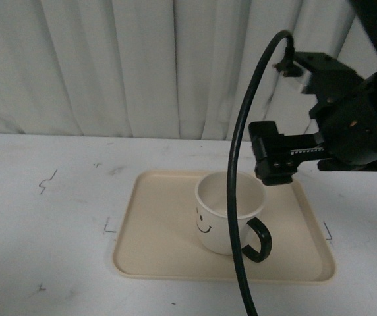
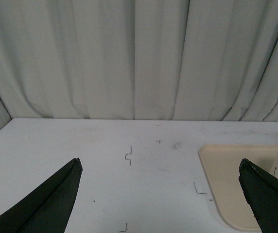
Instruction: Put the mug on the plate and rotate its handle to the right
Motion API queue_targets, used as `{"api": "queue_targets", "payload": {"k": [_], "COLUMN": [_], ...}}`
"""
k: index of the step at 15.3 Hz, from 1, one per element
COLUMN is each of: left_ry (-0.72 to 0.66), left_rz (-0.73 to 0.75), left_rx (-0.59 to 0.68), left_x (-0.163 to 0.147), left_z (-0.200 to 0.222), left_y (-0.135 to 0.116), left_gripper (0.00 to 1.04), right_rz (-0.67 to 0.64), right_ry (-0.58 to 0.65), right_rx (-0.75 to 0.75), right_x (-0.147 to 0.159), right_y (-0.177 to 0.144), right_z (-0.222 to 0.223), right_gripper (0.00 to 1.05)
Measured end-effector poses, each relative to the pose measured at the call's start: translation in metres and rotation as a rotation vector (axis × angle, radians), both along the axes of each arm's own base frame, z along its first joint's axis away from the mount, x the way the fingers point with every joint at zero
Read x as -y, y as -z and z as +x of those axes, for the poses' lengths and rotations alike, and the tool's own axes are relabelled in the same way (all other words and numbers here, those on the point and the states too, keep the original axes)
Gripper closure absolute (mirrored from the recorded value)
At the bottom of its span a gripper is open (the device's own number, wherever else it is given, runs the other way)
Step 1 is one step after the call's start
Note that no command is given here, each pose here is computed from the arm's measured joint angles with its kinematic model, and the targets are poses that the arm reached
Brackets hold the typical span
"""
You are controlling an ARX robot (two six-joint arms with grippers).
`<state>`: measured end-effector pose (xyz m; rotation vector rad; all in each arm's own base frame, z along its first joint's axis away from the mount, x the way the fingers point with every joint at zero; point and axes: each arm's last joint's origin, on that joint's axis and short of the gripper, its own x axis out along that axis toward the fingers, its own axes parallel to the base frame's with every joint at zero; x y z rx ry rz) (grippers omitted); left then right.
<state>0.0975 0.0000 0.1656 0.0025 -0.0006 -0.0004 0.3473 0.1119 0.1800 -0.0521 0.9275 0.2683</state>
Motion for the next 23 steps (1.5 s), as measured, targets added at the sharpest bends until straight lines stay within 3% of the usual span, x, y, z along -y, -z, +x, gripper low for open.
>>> {"api": "queue_targets", "payload": {"k": [9, 10, 11, 12, 16, 17, 20, 23], "left_ry": [0.0, 0.0, 0.0, 0.0, 0.0, 0.0, 0.0, 0.0], "left_rz": [0.0, 0.0, 0.0, 0.0, 0.0, 0.0, 0.0, 0.0], "left_rx": [0.0, 0.0, 0.0, 0.0, 0.0, 0.0, 0.0, 0.0], "left_x": [0.0, 0.0, 0.0, 0.0, 0.0, 0.0, 0.0, 0.0], "left_z": [0.0, 0.0, 0.0, 0.0, 0.0, 0.0, 0.0, 0.0], "left_y": [0.0, 0.0, 0.0, 0.0, 0.0, 0.0, 0.0, 0.0], "left_gripper": [0.07, 0.07, 0.07, 0.07, 0.07, 0.07, 0.07, 0.07], "right_rz": [0.008, 0.008, 0.029, 0.038, 0.026, 0.006, -0.082, -0.244], "right_ry": [0.086, 0.099, 0.121, 0.129, 0.107, 0.066, -0.096, -0.401], "right_rx": [-0.136, -0.154, -0.181, -0.179, -0.21, -0.213, -0.171, -0.127], "right_x": [-0.027, -0.027, -0.028, -0.029, -0.029, -0.03, -0.026, -0.019], "right_y": [0.062, 0.067, 0.069, 0.066, 0.06, 0.056, 0.046, 0.033], "right_z": [0.035, 0.036, 0.038, 0.04, 0.042, 0.043, 0.05, 0.056], "right_gripper": [0.07, 0.14, 0.38, 0.54, 0.96, 1.02, 1.02, 1.02]}}
